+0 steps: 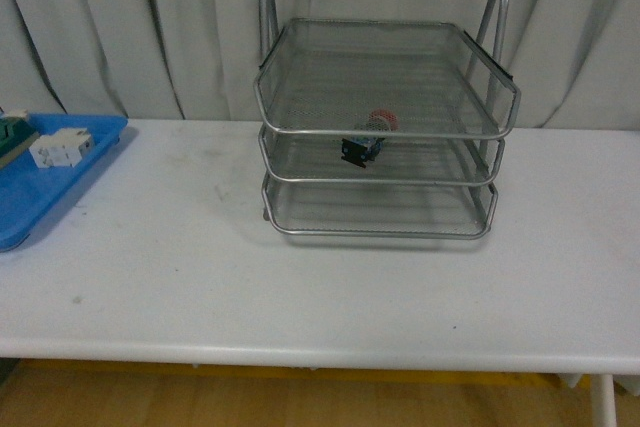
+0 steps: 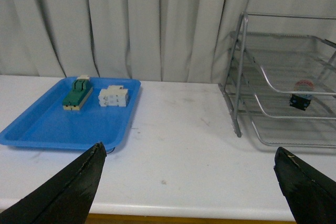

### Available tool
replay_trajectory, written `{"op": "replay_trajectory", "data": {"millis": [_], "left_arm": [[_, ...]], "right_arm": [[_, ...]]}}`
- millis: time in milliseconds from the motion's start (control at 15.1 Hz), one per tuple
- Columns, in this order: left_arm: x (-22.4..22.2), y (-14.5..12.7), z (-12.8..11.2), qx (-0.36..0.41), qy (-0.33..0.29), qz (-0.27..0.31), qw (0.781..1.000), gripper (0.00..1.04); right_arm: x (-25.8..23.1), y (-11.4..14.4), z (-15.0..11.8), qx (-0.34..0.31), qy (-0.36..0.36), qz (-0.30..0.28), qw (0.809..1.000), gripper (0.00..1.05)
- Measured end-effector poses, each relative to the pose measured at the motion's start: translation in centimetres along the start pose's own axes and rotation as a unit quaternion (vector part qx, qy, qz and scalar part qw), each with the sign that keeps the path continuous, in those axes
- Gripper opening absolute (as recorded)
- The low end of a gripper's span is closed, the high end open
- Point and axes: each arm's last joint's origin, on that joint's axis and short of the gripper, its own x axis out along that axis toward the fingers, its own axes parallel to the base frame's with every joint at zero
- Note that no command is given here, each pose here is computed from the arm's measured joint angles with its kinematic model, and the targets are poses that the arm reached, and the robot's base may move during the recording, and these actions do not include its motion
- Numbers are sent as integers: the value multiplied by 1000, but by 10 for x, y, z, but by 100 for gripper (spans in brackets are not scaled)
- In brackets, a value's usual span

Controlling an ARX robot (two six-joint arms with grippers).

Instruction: Place button on rack with both arms

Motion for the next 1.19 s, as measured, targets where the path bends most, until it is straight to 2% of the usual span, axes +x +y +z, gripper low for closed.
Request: {"op": "replay_trajectory", "data": {"millis": [265,331,463,595,662,728,794,1191], "left_arm": [[0,0,0,0,0,-1,1000,98],[0,0,0,0,0,-1,1000,98],[0,0,0,0,0,-1,1000,98],[0,0,0,0,0,-1,1000,98],[0,0,0,0,0,-1,1000,98],[0,0,0,0,0,-1,1000,98],[0,0,0,0,0,-1,1000,98],[0,0,0,0,0,-1,1000,98]], "right_arm": [[0,0,0,0,-2,0,1000,2],[0,0,0,0,-2,0,1000,5],[0,0,0,-1,-2,0,1000,44],[0,0,0,-1,-2,0,1000,73],[0,0,0,-1,-2,0,1000,91],[0,0,0,0,-2,0,1000,100],[0,0,0,0,-2,0,1000,97],[0,0,0,0,-2,0,1000,98]]}}
